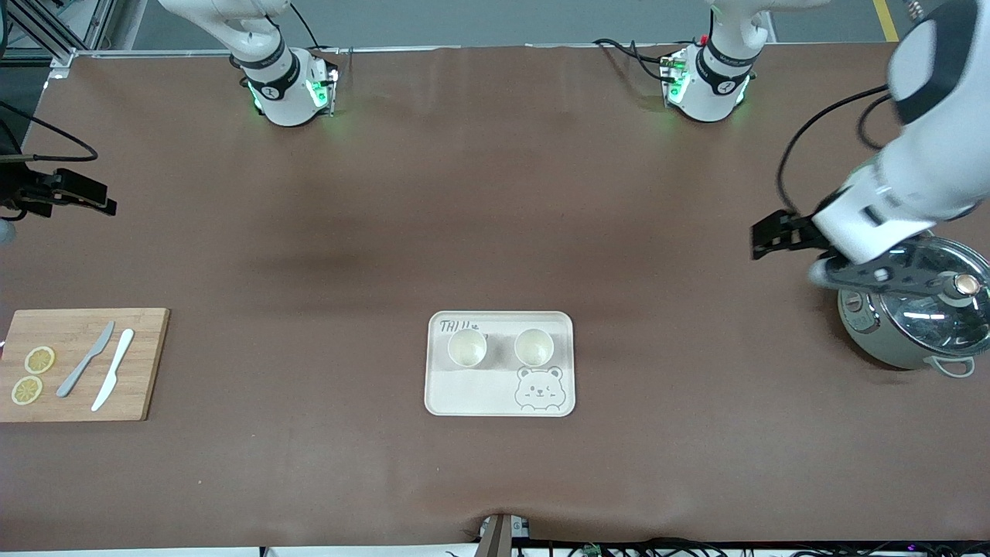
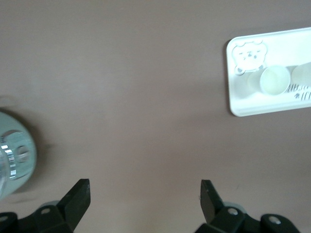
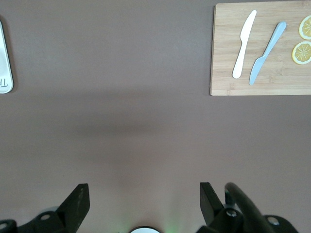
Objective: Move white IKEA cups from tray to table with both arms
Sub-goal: 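Reach the left gripper over the tray toward the nearer white cup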
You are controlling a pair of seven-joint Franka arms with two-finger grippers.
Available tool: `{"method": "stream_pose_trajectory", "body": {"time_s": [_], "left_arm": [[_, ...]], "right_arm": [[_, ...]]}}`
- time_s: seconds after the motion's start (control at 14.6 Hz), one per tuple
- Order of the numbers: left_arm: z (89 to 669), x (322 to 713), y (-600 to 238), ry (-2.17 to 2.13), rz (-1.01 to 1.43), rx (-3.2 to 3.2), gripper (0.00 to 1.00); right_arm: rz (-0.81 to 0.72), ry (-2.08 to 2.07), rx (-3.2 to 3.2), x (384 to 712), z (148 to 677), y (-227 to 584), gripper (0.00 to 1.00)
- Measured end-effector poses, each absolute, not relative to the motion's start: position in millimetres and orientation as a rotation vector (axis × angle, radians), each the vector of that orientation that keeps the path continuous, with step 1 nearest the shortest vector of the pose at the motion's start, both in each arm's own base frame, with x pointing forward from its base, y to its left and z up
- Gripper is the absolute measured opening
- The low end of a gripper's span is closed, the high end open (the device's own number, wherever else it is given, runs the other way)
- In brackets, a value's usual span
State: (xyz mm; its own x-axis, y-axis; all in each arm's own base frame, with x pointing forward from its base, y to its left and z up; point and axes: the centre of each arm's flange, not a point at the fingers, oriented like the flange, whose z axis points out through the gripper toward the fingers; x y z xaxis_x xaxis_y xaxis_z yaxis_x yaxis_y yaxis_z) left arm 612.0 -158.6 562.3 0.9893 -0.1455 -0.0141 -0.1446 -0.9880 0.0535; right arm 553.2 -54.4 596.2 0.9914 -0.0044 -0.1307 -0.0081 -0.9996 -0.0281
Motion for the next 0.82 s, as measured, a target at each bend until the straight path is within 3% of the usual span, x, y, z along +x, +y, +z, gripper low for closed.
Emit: {"method": "stream_pose_trajectory", "body": {"time_s": [0.34,0.82], "left_arm": [[501,627,-272,-0.197,-0.006,3.09,1.0],[436,628,-348,-0.196,0.032,3.053,1.0]], "right_arm": [[0.164,0.1,-3.06,557,604,-28,1.0],[0.105,0.29,-3.043,561,613,64,1.0]]}}
